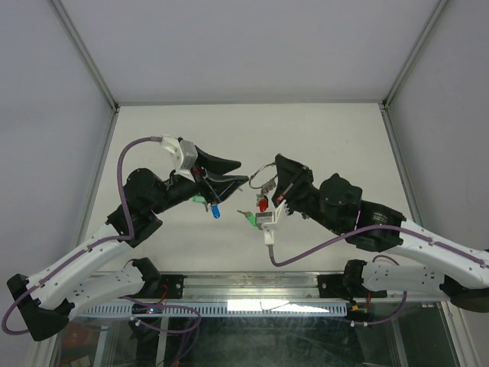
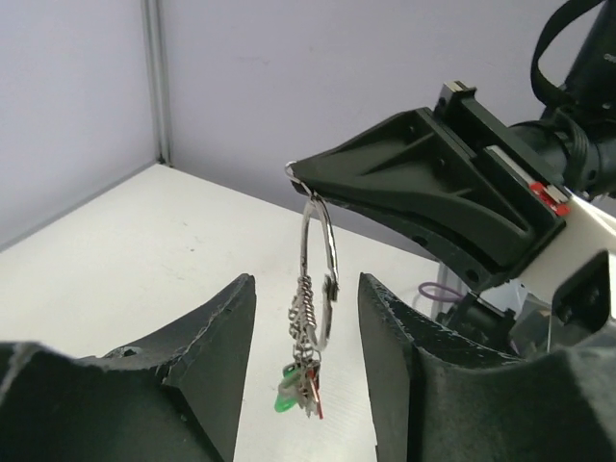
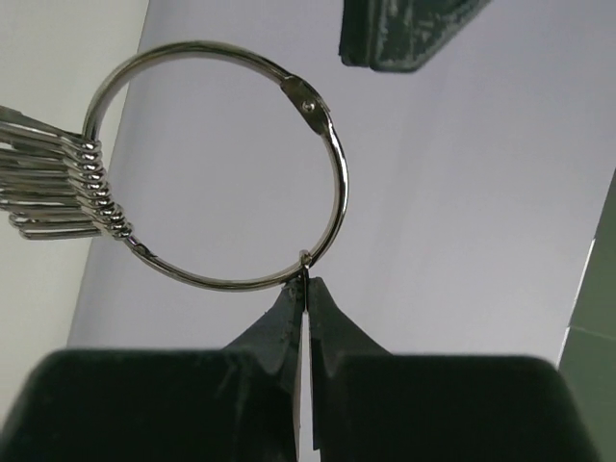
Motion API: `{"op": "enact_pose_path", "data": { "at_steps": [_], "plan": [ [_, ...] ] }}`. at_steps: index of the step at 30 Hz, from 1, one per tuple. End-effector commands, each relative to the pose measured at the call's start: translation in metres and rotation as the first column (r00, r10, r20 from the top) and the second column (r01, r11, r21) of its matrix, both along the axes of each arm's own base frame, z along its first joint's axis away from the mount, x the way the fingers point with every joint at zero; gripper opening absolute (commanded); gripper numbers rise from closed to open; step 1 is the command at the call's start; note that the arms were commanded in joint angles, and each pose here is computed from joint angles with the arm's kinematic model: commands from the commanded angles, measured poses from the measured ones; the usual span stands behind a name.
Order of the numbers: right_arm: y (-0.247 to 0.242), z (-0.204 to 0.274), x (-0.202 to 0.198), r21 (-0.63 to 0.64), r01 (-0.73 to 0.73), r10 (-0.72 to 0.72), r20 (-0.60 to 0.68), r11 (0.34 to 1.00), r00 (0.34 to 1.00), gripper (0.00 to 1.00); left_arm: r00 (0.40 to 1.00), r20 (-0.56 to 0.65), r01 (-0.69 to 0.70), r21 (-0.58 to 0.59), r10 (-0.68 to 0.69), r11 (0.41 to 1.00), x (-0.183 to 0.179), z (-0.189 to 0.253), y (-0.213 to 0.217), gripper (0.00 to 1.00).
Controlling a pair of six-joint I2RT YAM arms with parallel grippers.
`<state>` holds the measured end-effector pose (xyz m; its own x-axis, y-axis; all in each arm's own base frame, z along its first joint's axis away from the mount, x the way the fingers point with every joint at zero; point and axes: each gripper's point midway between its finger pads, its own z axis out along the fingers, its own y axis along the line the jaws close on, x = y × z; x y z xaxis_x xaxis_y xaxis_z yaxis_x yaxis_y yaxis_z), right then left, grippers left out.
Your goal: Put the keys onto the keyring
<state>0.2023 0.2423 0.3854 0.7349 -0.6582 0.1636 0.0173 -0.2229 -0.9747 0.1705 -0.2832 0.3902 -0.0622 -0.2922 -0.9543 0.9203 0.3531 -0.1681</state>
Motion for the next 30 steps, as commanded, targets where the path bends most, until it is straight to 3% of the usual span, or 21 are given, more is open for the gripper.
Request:
{"op": "enact_pose_path", "data": {
  "at_steps": [1, 8, 17, 30],
  "plan": [
    [-0.01, 0.033, -0.003, -0.133, -0.012, 0.028, 0.119, 0.991, 0.992, 0.0, 0.989, 0.121, -0.092, 0.04, 0.087, 0.995, 0.016, 0.031, 0.007, 0.47],
    [-0.008, 0.04, -0.008, -0.181, -0.049, 0.072, 0.121, 0.982, 0.99, 0.0, 0.987, 0.158, -0.018, 0.076, 0.005, 0.997, 0.02, 0.051, -0.018, 0.54],
    [-0.012, 0.039, -0.01, -0.182, -0.05, 0.073, 0.123, 0.982, 0.99, 0.0, 0.99, 0.06, 0.119, 0.129, -0.127, 0.985, 0.02, 0.029, -0.05, 0.57],
    [-0.009, 0.029, -0.009, -0.199, -0.053, 0.075, 0.106, 0.979, 0.992, 0.0, 0.985, -0.006, 0.173, 0.192, -0.175, 0.966, 0.018, 0.011, -0.071, 0.57]
  ]
}}
